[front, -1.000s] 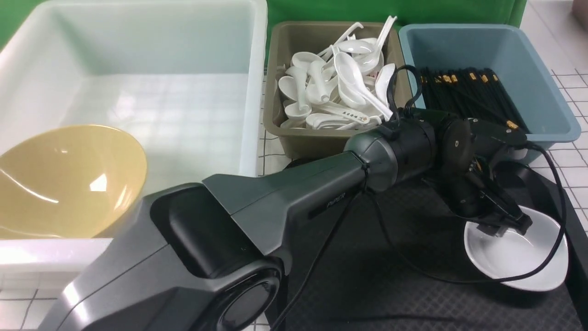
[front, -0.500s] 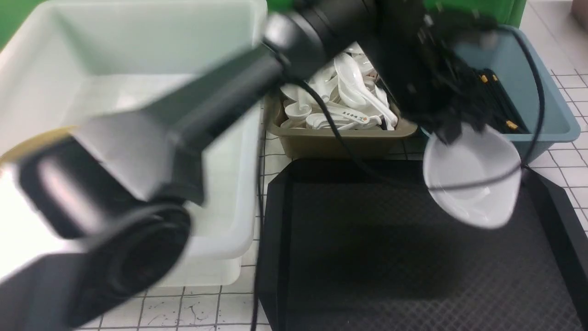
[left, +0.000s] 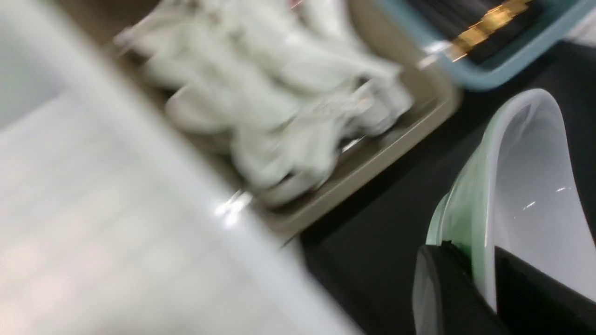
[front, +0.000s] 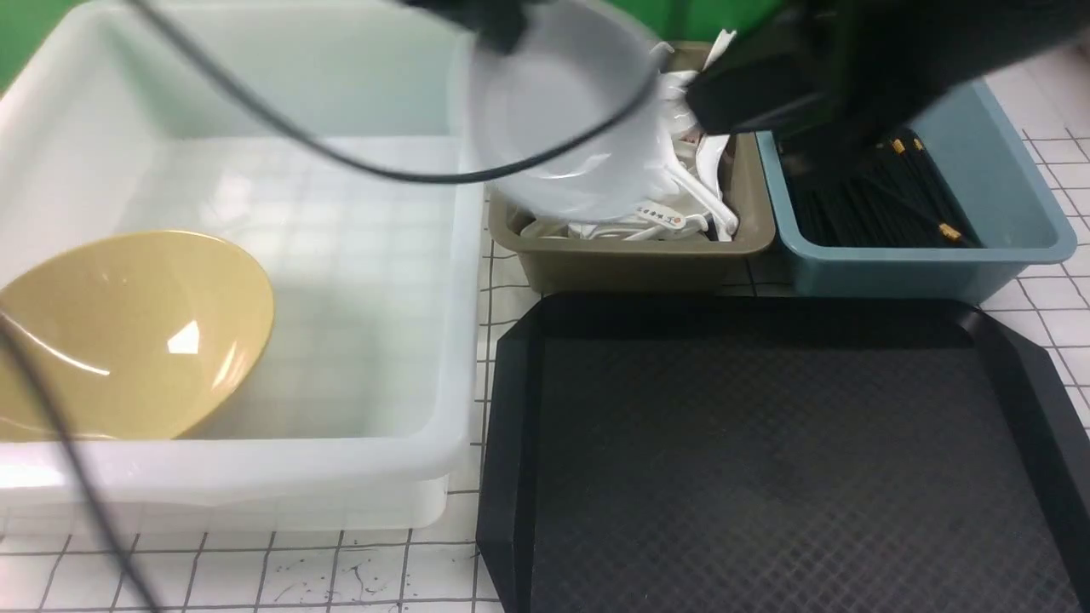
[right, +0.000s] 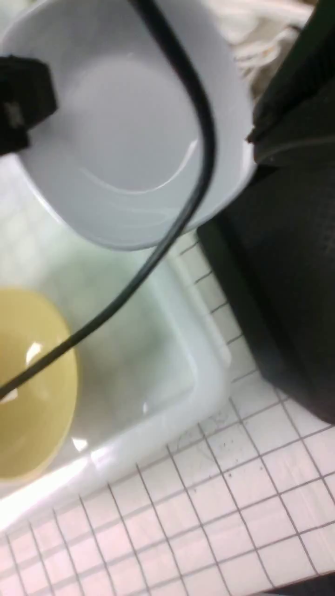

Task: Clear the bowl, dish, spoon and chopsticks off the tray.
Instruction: Use the left arm to put the plate into the large storage box on the left

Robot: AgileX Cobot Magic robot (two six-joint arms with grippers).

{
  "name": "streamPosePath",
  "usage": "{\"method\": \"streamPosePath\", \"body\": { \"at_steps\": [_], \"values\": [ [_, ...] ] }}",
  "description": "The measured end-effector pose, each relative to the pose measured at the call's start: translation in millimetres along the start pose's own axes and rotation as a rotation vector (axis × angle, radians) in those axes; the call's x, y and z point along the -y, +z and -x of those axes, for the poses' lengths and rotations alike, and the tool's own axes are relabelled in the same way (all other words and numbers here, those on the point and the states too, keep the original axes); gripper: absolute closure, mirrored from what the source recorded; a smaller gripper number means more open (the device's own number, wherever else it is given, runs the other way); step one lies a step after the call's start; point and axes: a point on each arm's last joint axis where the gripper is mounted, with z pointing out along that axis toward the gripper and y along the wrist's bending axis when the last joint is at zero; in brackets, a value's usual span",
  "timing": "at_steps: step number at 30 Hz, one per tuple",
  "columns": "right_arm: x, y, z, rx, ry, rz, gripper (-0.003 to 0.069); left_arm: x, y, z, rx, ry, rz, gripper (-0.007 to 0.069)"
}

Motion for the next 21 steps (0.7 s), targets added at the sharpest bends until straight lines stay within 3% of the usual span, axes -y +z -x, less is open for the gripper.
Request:
{"method": "streamPosePath", "body": {
  "at_steps": [5,10,14,21],
  "values": [
    [-11,35,12,-0.065,-0.056,0.034,0.061,-70,-17,-49,-0.013,-0.198,0.156,0.0621],
    [-9,47,10,-0.097,-0.06,0.033,0.061,-116,-13,-77,-0.01,-0.323,0.237,0.0621],
    [-9,50,9,-0.106,-0.058,0.032,0.061,-144,5,-79,0.078,-0.406,0.251,0.0621],
    [-9,50,10,-0.106,-0.059,0.031,0.061,-174,87,-82,0.106,-0.444,0.146,0.0621]
  ]
}}
